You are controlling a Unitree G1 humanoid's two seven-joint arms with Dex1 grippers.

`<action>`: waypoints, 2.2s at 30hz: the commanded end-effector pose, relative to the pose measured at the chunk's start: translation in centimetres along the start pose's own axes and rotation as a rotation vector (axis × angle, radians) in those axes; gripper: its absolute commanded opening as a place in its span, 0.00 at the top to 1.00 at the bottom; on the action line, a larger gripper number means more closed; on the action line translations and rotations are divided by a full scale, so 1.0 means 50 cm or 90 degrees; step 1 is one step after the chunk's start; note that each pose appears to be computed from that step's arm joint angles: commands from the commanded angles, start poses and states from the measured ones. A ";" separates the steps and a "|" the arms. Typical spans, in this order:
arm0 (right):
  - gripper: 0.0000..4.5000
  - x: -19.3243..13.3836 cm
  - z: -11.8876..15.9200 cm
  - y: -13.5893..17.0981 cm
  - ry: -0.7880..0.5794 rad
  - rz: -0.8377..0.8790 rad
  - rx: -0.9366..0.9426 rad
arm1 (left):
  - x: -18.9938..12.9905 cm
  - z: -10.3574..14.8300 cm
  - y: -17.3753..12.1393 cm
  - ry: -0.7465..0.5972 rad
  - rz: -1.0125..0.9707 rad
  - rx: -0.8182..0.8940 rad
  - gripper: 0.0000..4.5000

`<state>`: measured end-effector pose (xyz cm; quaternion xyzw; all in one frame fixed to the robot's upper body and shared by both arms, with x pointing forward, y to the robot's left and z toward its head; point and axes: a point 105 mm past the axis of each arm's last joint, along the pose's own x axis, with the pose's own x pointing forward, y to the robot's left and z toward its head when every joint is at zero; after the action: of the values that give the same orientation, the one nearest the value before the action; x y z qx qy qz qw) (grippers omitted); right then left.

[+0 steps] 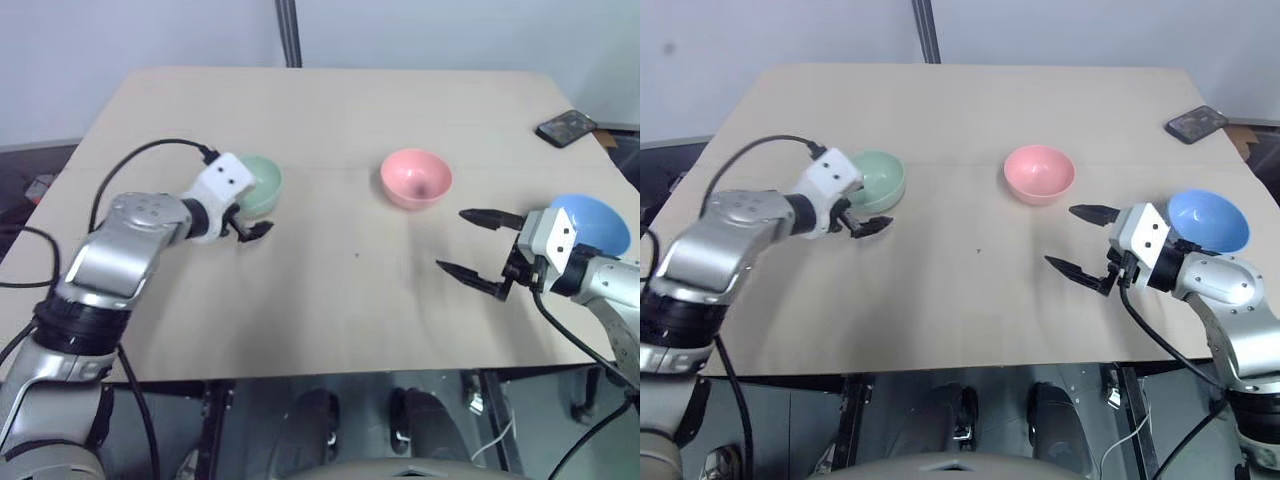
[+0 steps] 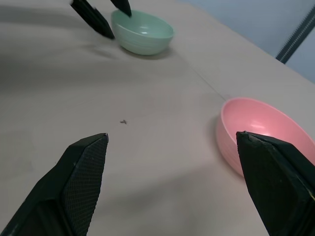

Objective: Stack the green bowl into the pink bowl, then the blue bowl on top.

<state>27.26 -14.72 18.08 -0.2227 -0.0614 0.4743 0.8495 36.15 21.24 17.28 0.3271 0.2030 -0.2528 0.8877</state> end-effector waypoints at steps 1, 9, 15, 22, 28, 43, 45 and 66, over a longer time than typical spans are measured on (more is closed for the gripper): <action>0.03 0.003 0.026 0.002 -0.031 -0.002 -0.030 | 0.012 0.013 0.014 0.014 0.018 0.034 0.00; 0.03 -0.018 -0.027 -0.055 0.063 -0.127 0.010 | -0.012 0.106 -0.006 -0.173 -0.047 0.015 0.00; 0.03 0.066 -0.043 -0.101 0.079 -0.144 0.009 | -0.124 0.125 -0.062 -0.439 -0.051 0.089 0.00; 0.03 0.173 -0.076 -0.136 0.150 -0.054 -0.064 | -0.164 0.070 -0.088 -0.508 -0.187 -0.108 0.00; 0.03 0.211 -0.110 -0.174 0.207 -0.034 -0.090 | -0.195 0.059 -0.113 -0.493 -0.231 -0.133 0.00; 0.98 0.239 -0.040 -0.129 0.138 0.119 -0.200 | -0.204 0.028 -0.119 -0.455 -0.181 -0.161 0.00; 0.98 0.228 -0.015 -0.075 0.115 0.204 -0.193 | -0.200 0.016 -0.111 -0.445 -0.164 -0.169 0.00; 0.10 0.185 0.040 0.060 0.108 0.264 -0.082 | -0.149 -0.015 -0.025 -0.315 0.058 -0.083 0.00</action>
<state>29.71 -4.98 14.41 -0.3482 0.0764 0.6224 0.6968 29.28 23.79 18.30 0.1648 0.0063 -0.2859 0.9440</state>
